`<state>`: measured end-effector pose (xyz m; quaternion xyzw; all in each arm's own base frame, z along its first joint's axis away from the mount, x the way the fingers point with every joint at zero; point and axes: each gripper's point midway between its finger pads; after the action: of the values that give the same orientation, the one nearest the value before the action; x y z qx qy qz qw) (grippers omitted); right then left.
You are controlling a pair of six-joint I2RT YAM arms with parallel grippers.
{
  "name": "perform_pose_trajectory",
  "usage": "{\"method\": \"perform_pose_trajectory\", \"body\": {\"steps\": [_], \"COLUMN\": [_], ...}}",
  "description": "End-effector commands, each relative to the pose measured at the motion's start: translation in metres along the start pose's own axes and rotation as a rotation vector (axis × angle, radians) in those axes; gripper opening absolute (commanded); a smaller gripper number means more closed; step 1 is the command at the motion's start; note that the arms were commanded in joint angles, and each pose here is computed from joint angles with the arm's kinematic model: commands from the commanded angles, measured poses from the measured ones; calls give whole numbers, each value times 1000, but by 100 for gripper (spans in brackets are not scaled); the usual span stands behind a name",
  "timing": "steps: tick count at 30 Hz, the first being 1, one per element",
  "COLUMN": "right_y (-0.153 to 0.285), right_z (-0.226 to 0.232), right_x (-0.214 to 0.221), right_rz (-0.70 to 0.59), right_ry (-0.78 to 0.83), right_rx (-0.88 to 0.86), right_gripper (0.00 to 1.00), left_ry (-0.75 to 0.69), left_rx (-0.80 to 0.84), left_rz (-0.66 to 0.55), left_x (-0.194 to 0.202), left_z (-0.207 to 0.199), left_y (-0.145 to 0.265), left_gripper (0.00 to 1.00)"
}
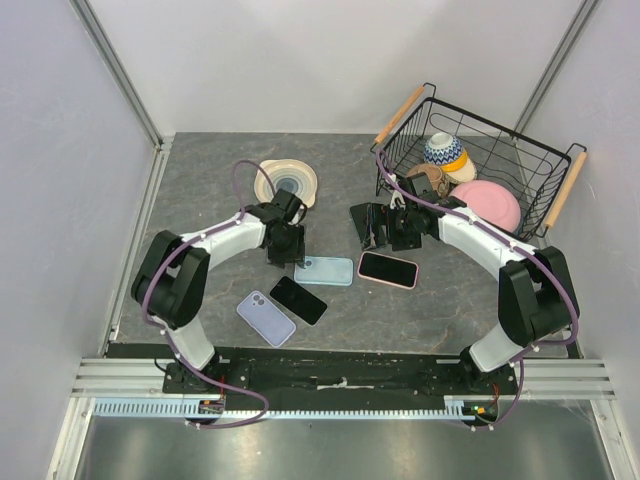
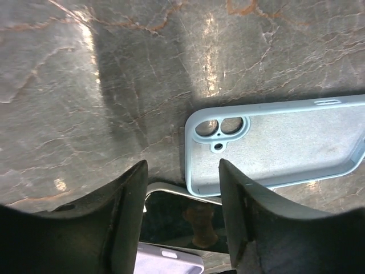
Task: Put the phone into the phone case
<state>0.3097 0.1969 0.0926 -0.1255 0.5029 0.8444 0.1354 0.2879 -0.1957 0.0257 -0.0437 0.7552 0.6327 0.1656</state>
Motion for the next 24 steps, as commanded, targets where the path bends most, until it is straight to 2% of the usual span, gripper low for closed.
{"method": "perform_pose_trajectory", "body": {"steps": [1, 4, 9, 12, 15, 17, 18, 20, 22, 23, 24], "right_y": [2, 0, 1, -1, -4, -6, -10, -13, -16, -20, -22], "right_z": [3, 1, -5, -13, -21, -24, -29, -29, -30, -31, -31], "right_x": [-10, -14, -25, -26, -29, -34, -28, -32, -30, -28, -28], "right_rz": [-57, -89, -182, -234, -290, -329, -326, -358, -359, -345, -343], "right_ry": [-16, -54, -125, -178, -226, -255, -265, -277, -286, -287, -284], "right_rx": [-9, 1, 29, 53, 74, 75, 83, 67, 62, 65, 63], "right_gripper": [98, 98, 98, 98, 98, 98, 98, 98, 98, 98, 98], "left_ry": [-80, -123, -217, -274, -298, -288, -289, -280, -285, -273, -274], "left_rx": [-12, 36, 211, 331, 379, 379, 398, 408, 450, 458, 496], "left_rz": [-194, -253, -302, -300, -333, -308, -338, -326, -355, -316, -336], "left_x": [-56, -90, -134, -154, -185, -191, -206, -212, -227, -224, -235], "left_z": [-5, -20, -62, -89, -106, -107, -114, -115, -123, -121, -130], "left_y": [41, 52, 54, 43, 34, 9, 14, -6, -10, -32, -26], "left_gripper": [61, 62, 61, 61, 61, 61, 61, 61, 62, 62, 62]}}
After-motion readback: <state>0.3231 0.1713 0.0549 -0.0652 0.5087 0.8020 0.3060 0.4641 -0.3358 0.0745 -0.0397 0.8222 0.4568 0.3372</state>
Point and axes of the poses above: each gripper's point midway between its finger pads, its own y axis back along the fingers, its own z axis along the line the jaws close on, x = y × z, and after that the axes turned 7 degrees about -y, right-handed
